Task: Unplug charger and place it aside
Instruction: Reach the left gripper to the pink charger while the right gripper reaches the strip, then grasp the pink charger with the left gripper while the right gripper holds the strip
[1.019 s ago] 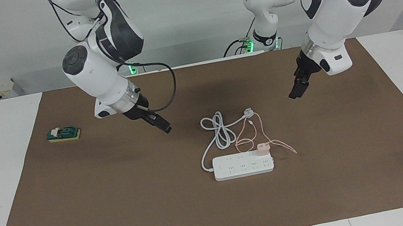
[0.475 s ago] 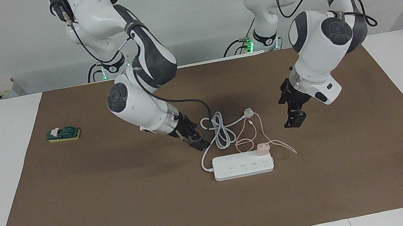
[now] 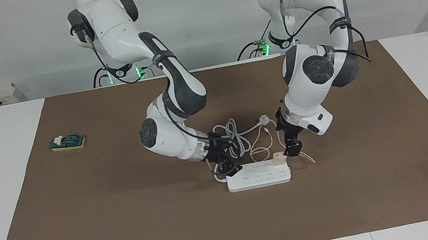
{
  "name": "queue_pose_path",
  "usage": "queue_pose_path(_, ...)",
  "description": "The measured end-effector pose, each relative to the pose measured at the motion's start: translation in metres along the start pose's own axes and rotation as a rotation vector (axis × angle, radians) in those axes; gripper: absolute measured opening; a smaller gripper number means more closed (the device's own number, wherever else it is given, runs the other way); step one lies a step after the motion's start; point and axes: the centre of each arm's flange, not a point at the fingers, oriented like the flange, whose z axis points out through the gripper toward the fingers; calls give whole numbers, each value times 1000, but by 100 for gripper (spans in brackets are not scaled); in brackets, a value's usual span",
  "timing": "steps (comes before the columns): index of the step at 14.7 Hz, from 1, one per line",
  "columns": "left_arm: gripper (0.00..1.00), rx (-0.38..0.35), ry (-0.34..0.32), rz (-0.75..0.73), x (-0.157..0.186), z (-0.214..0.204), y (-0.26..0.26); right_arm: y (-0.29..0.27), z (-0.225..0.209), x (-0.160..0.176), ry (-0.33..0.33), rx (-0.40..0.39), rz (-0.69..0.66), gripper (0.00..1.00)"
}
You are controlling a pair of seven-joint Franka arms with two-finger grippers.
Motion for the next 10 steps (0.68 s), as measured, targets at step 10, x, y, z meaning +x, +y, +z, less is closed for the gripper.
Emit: queue_pose_path(10, 100, -62, -4, -102, -3, 40, 7, -16, 39, 28, -70, -4, 87, 100)
